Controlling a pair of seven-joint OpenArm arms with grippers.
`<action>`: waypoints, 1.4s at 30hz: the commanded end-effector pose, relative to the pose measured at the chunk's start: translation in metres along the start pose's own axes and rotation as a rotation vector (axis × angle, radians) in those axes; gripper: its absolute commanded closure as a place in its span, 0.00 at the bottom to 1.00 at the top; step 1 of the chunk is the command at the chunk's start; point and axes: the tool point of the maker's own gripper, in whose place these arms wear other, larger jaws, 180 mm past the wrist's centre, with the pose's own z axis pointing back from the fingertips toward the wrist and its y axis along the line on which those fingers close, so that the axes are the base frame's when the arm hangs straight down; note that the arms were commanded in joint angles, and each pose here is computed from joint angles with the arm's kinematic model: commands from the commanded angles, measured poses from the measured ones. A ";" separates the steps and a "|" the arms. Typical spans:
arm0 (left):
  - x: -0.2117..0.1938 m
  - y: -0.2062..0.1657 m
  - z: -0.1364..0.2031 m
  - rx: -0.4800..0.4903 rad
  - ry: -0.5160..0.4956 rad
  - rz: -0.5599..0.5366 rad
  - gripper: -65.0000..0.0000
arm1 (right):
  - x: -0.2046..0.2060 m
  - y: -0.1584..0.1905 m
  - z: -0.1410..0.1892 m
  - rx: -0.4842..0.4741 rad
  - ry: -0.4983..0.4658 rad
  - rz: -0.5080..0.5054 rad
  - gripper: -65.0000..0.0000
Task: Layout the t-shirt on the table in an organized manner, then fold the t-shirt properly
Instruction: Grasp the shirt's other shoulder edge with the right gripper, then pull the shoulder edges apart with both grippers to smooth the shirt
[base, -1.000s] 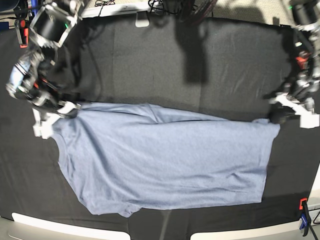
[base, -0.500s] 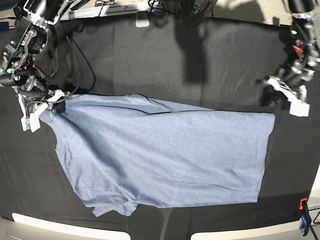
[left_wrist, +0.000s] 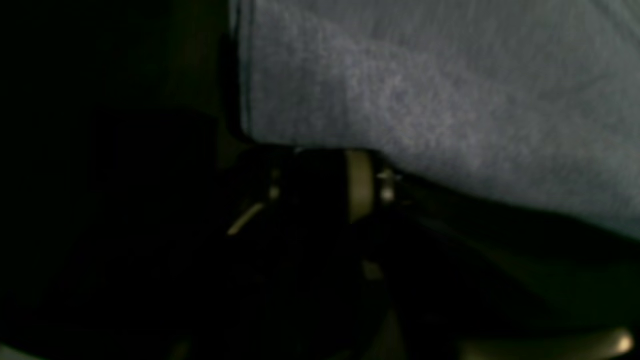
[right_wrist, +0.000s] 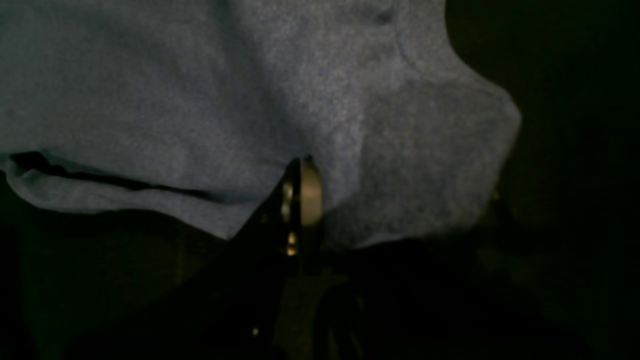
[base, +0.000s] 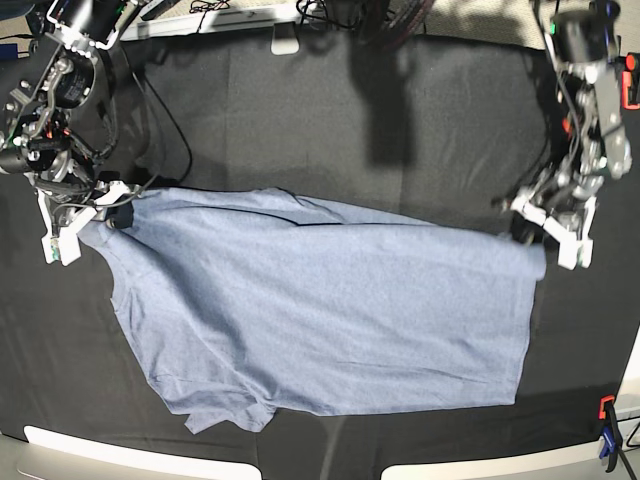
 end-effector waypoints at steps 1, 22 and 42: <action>0.013 0.004 -0.001 0.007 -0.012 -0.010 0.66 | 0.019 -0.003 0.006 -0.006 -0.058 0.019 1.00; 0.045 -0.032 0.023 -0.298 0.004 0.060 1.00 | 0.019 -0.004 0.006 -0.007 -0.057 0.019 1.00; 0.039 -0.003 0.155 -0.221 -0.043 -0.086 1.00 | 0.005 -0.032 0.066 -0.163 0.001 0.182 1.00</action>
